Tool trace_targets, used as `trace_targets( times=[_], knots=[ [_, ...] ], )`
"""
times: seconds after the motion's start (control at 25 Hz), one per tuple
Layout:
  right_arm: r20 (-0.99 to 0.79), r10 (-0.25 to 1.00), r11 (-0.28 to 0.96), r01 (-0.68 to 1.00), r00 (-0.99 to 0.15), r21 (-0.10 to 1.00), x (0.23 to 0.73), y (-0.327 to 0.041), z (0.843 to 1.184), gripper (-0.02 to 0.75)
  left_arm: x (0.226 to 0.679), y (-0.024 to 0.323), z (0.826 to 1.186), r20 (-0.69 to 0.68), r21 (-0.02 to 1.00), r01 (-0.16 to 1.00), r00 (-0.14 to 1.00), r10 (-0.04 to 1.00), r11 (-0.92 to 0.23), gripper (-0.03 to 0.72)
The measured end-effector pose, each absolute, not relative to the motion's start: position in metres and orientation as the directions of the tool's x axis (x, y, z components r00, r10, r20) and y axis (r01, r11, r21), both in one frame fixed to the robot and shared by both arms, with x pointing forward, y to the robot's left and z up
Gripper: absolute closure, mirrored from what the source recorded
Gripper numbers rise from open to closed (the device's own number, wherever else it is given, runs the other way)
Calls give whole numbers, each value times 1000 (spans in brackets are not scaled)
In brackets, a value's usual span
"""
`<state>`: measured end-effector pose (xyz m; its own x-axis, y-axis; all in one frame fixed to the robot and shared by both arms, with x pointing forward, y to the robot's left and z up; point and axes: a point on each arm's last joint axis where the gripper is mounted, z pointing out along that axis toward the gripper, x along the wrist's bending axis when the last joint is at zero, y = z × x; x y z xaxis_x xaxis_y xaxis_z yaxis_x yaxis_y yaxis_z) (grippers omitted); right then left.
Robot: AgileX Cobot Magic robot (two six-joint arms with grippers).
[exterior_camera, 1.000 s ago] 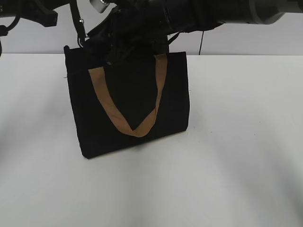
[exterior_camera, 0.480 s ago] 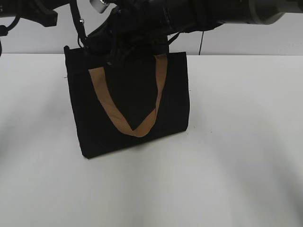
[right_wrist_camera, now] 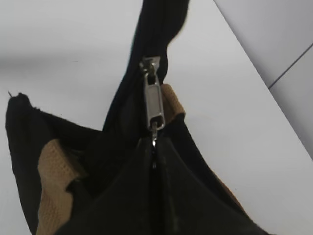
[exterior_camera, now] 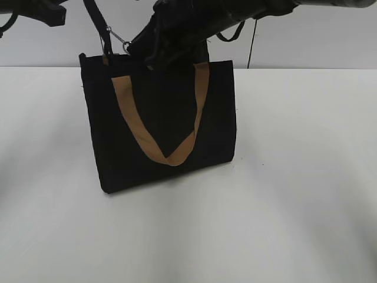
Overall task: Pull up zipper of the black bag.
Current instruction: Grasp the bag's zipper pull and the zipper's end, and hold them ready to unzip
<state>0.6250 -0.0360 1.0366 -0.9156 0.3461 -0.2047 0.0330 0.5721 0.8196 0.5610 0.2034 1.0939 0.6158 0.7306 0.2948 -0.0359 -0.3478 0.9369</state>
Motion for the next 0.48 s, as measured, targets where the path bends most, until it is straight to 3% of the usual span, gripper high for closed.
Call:
trace_targets(
  times=[0.48],
  knots=[
    [-179, 368, 620, 97, -913, 778, 614, -46, 1054, 752, 557, 207, 1101, 277, 941, -6, 587, 761, -338, 669]
  ],
)
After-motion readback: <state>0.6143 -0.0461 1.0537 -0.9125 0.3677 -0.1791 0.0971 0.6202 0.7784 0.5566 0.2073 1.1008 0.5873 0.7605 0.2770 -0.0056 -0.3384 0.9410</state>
